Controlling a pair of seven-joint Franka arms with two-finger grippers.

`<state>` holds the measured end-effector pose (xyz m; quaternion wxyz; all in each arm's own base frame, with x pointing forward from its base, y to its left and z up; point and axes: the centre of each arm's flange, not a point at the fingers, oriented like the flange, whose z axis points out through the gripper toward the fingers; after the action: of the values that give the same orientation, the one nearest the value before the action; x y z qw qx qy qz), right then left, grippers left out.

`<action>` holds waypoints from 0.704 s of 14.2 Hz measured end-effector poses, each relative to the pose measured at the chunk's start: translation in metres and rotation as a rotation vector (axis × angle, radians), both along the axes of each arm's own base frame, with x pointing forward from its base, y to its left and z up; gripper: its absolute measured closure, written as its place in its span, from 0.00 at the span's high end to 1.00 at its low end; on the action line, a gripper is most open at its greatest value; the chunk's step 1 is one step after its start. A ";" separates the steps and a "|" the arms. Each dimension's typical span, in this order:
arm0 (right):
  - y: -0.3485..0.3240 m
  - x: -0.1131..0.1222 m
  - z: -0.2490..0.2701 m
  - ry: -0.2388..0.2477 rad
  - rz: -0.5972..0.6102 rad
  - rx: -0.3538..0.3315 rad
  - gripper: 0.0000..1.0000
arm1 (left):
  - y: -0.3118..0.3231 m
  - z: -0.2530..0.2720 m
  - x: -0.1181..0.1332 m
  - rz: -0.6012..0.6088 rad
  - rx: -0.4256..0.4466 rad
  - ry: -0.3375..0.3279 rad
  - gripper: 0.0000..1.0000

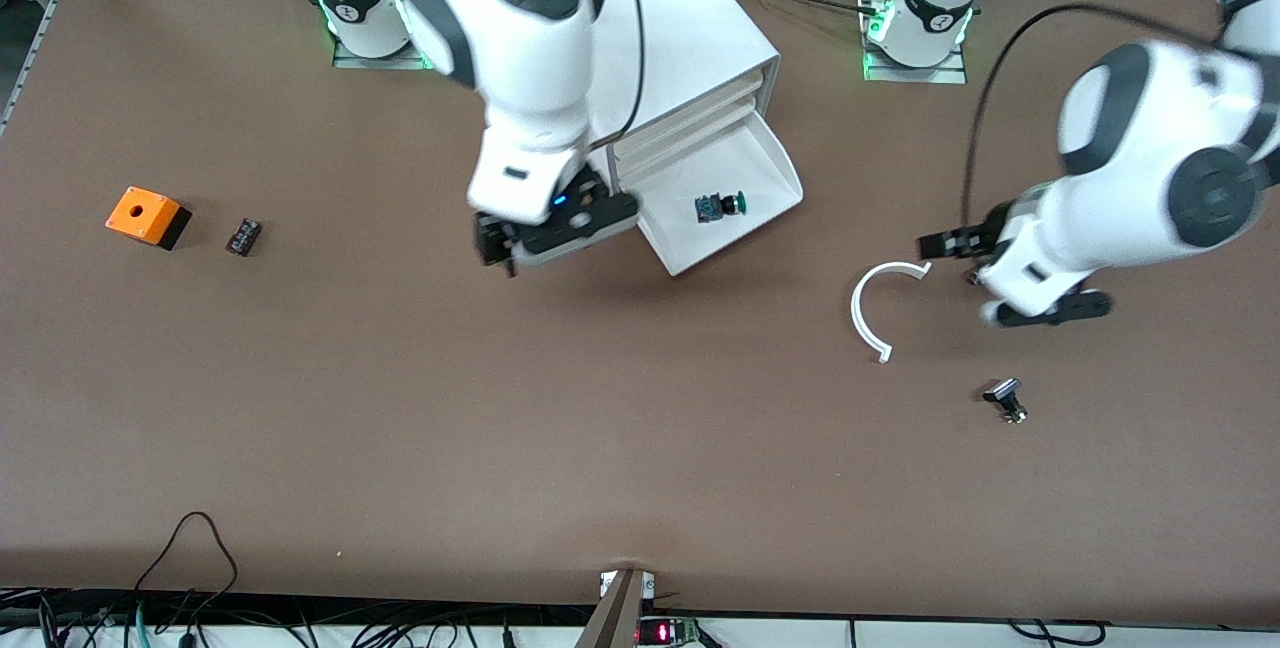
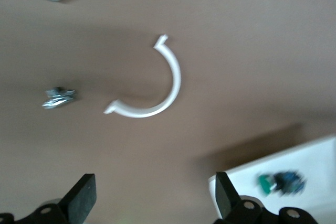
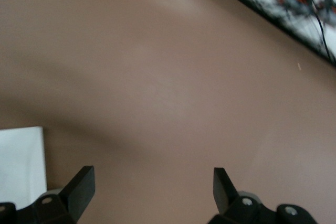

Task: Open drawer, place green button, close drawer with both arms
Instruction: 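Open the right gripper and lift it out of the drawer, then push the drawer shut with the left gripper while the right gripper withdraws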

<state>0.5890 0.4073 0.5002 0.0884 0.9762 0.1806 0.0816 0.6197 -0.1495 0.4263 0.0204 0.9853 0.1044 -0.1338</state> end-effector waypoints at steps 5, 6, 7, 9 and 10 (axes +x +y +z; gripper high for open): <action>-0.121 0.054 -0.055 0.083 -0.451 0.000 1.00 | -0.099 -0.095 -0.010 0.176 0.004 -0.072 1.00; -0.150 0.065 -0.059 0.103 -0.530 0.022 1.00 | -0.108 -0.112 -0.018 0.203 -0.002 -0.083 1.00; -0.185 0.076 -0.059 0.119 -0.597 0.048 1.00 | -0.114 -0.128 -0.027 0.225 -0.006 -0.092 1.00; -0.267 0.094 -0.048 0.137 -0.669 0.097 1.00 | -0.125 -0.158 -0.049 0.253 -0.010 -0.098 1.00; -0.305 0.097 -0.039 0.144 -0.661 0.115 1.00 | -0.130 -0.171 -0.061 0.264 -0.007 -0.096 1.00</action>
<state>0.6857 0.1021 0.4614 0.0420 0.9885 -0.1447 -0.0106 0.5589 -0.2798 0.2555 0.0463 0.9681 0.2318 -0.0832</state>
